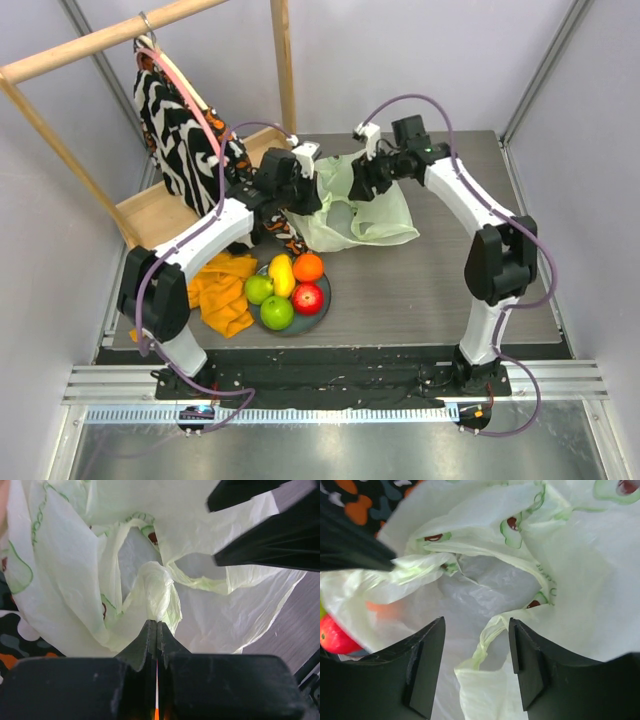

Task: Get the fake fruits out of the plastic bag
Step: Adjust the plastic bag at the center of the board.

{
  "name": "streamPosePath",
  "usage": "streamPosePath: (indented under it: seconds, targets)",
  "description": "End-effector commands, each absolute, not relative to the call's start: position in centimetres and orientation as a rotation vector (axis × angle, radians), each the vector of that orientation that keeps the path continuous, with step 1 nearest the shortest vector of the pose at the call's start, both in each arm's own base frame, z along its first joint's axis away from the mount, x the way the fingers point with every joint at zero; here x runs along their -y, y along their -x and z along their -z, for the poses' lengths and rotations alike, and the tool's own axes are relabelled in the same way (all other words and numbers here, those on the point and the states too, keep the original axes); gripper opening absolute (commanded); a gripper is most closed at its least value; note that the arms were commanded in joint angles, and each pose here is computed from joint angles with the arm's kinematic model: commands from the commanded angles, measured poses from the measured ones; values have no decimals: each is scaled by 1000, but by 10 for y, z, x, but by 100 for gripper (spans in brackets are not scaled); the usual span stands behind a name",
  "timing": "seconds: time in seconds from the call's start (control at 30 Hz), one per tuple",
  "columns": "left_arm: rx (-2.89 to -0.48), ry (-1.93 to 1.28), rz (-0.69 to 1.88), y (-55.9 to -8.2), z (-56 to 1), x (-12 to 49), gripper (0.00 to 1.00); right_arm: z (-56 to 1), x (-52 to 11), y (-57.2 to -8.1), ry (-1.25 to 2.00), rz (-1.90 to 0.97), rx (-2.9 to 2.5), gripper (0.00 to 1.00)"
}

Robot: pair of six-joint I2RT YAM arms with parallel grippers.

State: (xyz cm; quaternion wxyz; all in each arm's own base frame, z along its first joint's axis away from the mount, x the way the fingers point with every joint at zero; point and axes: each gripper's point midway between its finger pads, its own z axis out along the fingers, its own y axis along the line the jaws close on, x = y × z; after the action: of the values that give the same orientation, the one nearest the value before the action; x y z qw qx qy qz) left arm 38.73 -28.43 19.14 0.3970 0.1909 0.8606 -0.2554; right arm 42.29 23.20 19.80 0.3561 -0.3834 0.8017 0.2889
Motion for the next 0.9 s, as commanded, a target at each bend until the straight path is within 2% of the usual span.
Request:
streamPosePath:
  seconds: [0.0, 0.07, 0.1, 0.23, 0.37, 0.57, 0.63, 0.67, 0.73, 0.77, 0.8, 0.87]
  targets:
    - [-2130, -519, 710, -368, -212, 286, 0, -158, -238, -421, 1001, -692, -2166, 61]
    - [-2139, -522, 707, -362, -210, 282, 0, -142, -239, -413, 1050, -618, -2215, 66]
    - [-2145, -526, 709, -358, -210, 280, 0, -135, -235, -412, 1061, -576, -2231, 76]
    - [-2158, -534, 719, -344, -206, 274, 0, -115, -216, -400, 1114, -416, -2255, 96]
    - [-2183, -535, 716, -337, -195, 271, 0, -115, -204, -388, 1212, -327, -2244, 98]
    - [-2186, -524, 733, -342, -193, 275, 0, -101, -190, -361, 1411, -237, -2302, 96]
    - [-2184, -524, 735, -343, -193, 277, 0, -96, -180, -363, 1423, -115, -2307, 84]
    - [-2182, -527, 732, -344, -193, 277, 0, -98, -177, -372, 1398, -67, -2283, 73]
    - [-2183, -532, 726, -344, -192, 277, 0, -101, -167, -385, 1372, 44, -2269, 65]
    - [-2180, -532, 723, -345, -193, 277, 0, -106, -163, -394, 1350, 108, -2256, 48]
    - [-2182, -535, 723, -345, -191, 277, 0, -110, -161, -400, 1328, 123, -2250, 38]
    - [-2181, -538, 721, -345, -191, 277, 0, -134, -152, -425, 1170, 155, -2228, 2]
